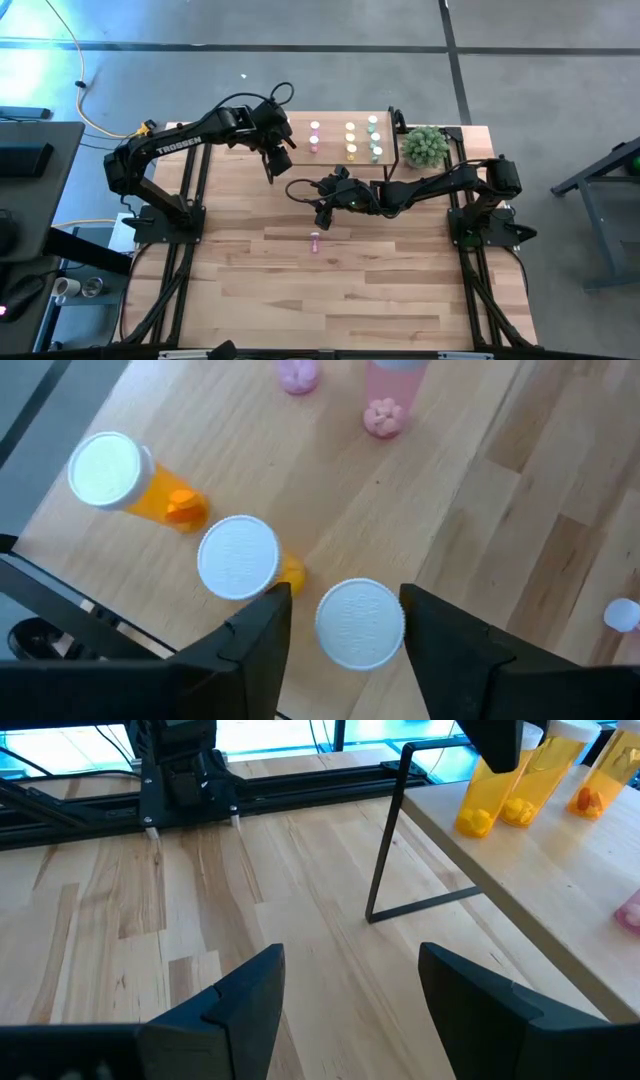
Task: Pick and place medicine bottles onto shelf by color
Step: Put the orange pill bottle on the shelf aligned with the other orange pill bottles, then put the pink pill bottle on the shelf aligned with the other pink pill bottles
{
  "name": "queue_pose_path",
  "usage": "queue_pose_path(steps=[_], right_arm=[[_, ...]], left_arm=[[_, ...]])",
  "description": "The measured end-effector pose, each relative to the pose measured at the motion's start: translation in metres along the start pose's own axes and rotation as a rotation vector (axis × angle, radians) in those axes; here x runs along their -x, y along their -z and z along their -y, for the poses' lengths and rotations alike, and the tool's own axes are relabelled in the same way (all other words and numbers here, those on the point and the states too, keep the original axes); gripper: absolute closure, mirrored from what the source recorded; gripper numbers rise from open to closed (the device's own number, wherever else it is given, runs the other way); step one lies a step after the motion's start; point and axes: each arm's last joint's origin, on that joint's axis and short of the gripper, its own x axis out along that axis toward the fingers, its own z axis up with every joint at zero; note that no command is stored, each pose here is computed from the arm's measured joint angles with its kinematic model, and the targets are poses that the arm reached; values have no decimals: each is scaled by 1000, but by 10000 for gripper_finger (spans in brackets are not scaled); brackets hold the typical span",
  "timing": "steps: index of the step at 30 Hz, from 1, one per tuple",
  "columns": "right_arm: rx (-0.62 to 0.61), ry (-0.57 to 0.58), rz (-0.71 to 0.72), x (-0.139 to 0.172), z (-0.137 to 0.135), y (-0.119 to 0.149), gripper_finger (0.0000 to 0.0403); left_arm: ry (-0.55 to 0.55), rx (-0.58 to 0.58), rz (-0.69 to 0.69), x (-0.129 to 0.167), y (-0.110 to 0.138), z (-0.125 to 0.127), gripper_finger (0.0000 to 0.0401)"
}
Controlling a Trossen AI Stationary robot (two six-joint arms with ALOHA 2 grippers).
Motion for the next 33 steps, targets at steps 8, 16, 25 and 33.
queue_pose_path(steps=[8,16,25,33], right_arm=[[1,0,-3,0,0,0,180],[1,0,-2,0,0,0,180],[3,0,-2,0,0,0,180],[4,0,-2,0,0,0,180]], left_arm=[[5,1,-1,0,0,0,226],[50,2,-5,0,1,2,228],[51,-1,-5,0,1,2,228],[48,-5,21,17,-8,2,229]])
